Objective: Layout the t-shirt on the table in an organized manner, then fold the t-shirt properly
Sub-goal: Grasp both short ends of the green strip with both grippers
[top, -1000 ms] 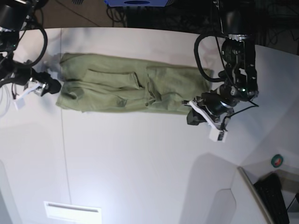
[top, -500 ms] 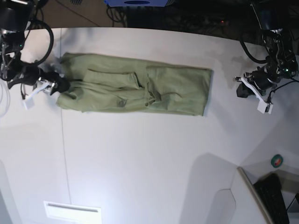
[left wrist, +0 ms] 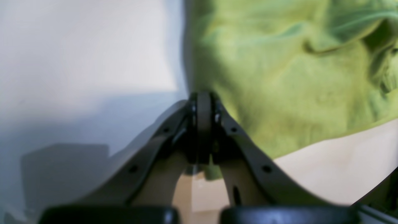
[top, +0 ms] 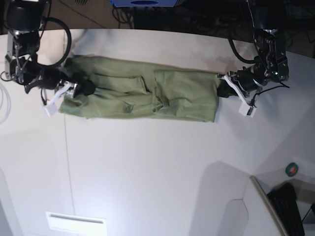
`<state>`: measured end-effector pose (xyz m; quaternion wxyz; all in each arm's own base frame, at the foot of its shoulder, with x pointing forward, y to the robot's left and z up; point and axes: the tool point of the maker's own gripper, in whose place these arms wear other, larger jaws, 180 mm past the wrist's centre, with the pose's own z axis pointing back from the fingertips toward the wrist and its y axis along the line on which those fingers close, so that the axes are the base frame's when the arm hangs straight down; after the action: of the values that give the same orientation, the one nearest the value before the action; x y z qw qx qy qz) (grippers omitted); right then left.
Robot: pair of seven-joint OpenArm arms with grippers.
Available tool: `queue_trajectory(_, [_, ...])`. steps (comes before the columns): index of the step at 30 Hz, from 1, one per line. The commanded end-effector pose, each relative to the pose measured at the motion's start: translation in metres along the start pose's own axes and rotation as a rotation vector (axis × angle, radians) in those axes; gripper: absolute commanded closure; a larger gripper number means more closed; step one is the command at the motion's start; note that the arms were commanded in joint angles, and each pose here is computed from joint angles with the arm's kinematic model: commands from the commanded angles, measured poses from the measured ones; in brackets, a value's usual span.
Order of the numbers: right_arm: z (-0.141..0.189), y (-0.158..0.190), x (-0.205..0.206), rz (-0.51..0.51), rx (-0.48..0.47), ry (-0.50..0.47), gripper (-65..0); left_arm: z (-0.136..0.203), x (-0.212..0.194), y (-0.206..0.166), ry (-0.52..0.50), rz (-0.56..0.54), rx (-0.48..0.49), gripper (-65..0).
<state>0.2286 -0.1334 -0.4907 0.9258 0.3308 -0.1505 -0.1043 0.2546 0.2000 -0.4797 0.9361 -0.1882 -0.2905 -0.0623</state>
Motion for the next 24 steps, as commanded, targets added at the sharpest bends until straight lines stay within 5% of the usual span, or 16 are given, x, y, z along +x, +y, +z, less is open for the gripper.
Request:
queue_trajectory(1, [0.002, -0.005, -0.001, 0.009, -0.026, 0.015, -44.0, 0.005, 0.018, 0.004, -0.049, -0.02, 0.003, 0.0])
queue_trajectory(8, [0.001, -0.002, 0.012, 0.013, -0.019, -0.025, -42.3, 0.001, 0.021, 0.0, -0.055, -0.016, -0.007, 0.0])
queue_trajectory(20, [0.001, 0.0, 0.027, 0.016, -0.016, -0.105, -0.6, 0.001, 0.015, 0.005, -0.02, -0.047, 0.021, 0.0])
queue_trajectory(24, [0.001, 0.002, 0.033, 0.025, -0.018, -0.116, 0.0, -0.008, 0.008, 0.0, 0.029, -0.093, 0.044, 0.0])
